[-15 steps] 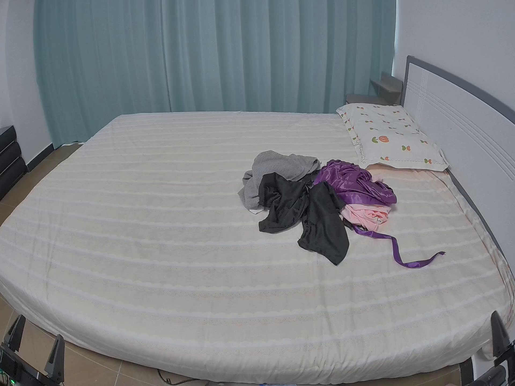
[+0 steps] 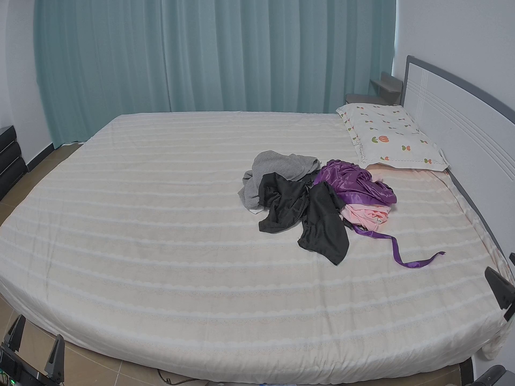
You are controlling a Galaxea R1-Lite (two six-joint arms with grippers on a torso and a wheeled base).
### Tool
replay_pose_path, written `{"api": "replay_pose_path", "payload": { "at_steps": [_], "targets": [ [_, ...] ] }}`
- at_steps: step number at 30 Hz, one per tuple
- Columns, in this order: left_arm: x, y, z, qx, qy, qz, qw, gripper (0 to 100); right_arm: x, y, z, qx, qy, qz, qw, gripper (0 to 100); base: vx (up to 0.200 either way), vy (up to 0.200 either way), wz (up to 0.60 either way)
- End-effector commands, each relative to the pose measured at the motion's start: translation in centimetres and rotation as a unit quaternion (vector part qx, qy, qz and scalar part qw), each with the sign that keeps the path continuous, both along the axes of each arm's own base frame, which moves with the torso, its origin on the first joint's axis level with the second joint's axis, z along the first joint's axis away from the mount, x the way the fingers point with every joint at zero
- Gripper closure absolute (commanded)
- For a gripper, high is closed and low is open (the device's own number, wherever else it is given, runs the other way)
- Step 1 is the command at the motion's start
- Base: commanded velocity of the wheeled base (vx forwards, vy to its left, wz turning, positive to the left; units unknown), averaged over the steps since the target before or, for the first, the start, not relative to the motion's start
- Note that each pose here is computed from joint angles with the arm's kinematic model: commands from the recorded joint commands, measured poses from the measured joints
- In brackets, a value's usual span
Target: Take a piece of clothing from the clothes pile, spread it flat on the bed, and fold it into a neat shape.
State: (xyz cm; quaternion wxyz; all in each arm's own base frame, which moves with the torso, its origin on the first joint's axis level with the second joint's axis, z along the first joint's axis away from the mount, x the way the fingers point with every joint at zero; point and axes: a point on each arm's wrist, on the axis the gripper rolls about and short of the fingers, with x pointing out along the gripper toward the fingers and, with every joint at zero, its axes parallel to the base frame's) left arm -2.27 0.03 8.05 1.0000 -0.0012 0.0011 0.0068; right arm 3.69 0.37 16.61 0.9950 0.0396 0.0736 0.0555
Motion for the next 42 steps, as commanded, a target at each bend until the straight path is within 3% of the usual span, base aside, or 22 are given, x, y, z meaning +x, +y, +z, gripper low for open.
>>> {"api": "replay_pose_path", "payload": {
  "at_steps": [1, 9, 18, 24, 34, 42],
  "targets": [
    [0.0, 0.0, -0.5, 0.000, 0.000, 0.000, 1.0000, 0, 9.9, 1.6, 0.3, 0.005, 0.117, 0.029, 0.9926, 0, 0.000, 0.000, 0.00],
    [0.0, 0.0, -0.5, 0.000, 0.000, 0.000, 1.0000, 0, 20.8, 3.6, -0.7, 0.049, 0.140, 0.023, 0.9887, 0, 0.000, 0.000, 0.00],
    [0.0, 0.0, -0.5, 0.000, 0.000, 0.000, 1.0000, 0, 33.1, 7.6, -5.0, 0.113, 0.172, 0.020, 0.9784, 0, 0.000, 0.000, 0.00],
    [0.0, 0.0, -0.5, 0.000, 0.000, 0.000, 1.0000, 0, 37.2, 10.7, -9.3, 0.109, 0.196, 0.022, 0.9742, 0, 0.000, 0.000, 0.00],
    [0.0, 0.0, -0.5, 0.000, 0.000, 0.000, 1.0000, 0, 42.9, 10.9, -17.2, 0.097, 0.213, -0.023, 0.9720, 0, 0.000, 0.000, 0.00],
    [0.0, 0.0, -0.5, 0.000, 0.000, 0.000, 1.0000, 0, 43.9, 11.4, -20.1, 0.097, 0.240, -0.028, 0.9654, 0, 0.000, 0.000, 0.00]
  ]
}}
